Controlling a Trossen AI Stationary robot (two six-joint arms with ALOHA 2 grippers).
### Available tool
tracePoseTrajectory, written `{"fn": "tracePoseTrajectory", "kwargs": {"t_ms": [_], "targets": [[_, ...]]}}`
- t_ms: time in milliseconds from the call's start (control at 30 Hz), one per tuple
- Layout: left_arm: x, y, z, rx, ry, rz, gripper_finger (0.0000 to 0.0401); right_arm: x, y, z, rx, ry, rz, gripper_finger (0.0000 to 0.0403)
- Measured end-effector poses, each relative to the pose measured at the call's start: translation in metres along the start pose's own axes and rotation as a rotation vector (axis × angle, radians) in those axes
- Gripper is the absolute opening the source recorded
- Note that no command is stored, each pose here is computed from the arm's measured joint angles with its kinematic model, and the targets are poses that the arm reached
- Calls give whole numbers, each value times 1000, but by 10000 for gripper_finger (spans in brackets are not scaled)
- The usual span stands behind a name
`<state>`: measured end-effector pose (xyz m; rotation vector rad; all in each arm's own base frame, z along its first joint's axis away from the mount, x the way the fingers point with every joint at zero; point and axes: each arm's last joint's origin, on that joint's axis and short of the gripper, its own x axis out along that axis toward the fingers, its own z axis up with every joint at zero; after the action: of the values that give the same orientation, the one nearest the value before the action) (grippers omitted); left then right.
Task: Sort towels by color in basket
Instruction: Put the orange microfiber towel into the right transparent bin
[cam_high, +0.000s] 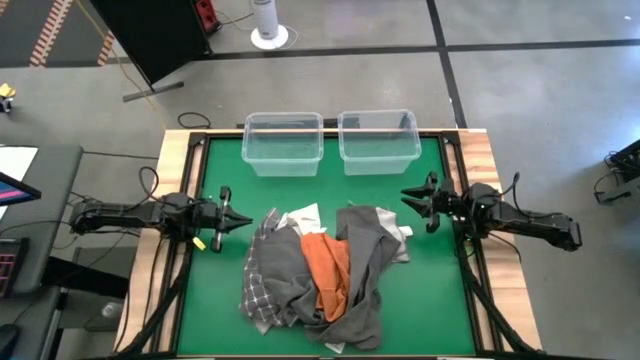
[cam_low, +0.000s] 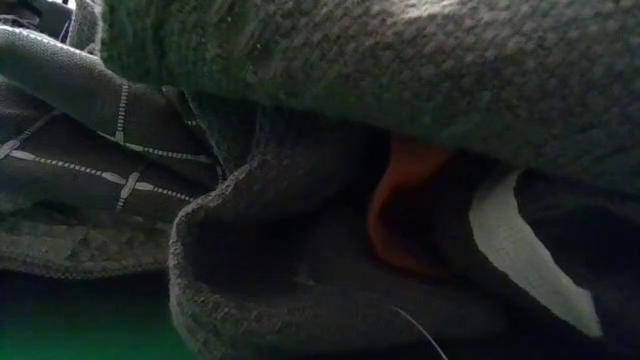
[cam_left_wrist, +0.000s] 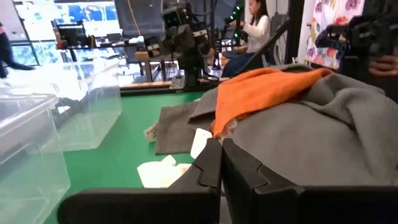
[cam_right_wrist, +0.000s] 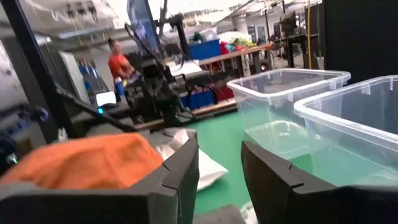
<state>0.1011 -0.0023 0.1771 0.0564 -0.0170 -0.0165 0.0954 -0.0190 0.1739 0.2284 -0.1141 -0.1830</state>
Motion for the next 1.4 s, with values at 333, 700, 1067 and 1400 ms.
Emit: {"fn": "tracePoseTrajectory", "kwargs": {"t_ms": [333,700,1067,1400], "targets": [[0,2,3,-121,-27,58,4,0,2,0,214,-2,25,152],[-2,6,12,-208,-108,196,4,2,14,6,152,37,92,152],[3,15,71,-57,-59,407,4,63,40,43,-5,299,24,152],[39,11,84,9,127,343,45,150,110,59,-92,562,228,197]]}}
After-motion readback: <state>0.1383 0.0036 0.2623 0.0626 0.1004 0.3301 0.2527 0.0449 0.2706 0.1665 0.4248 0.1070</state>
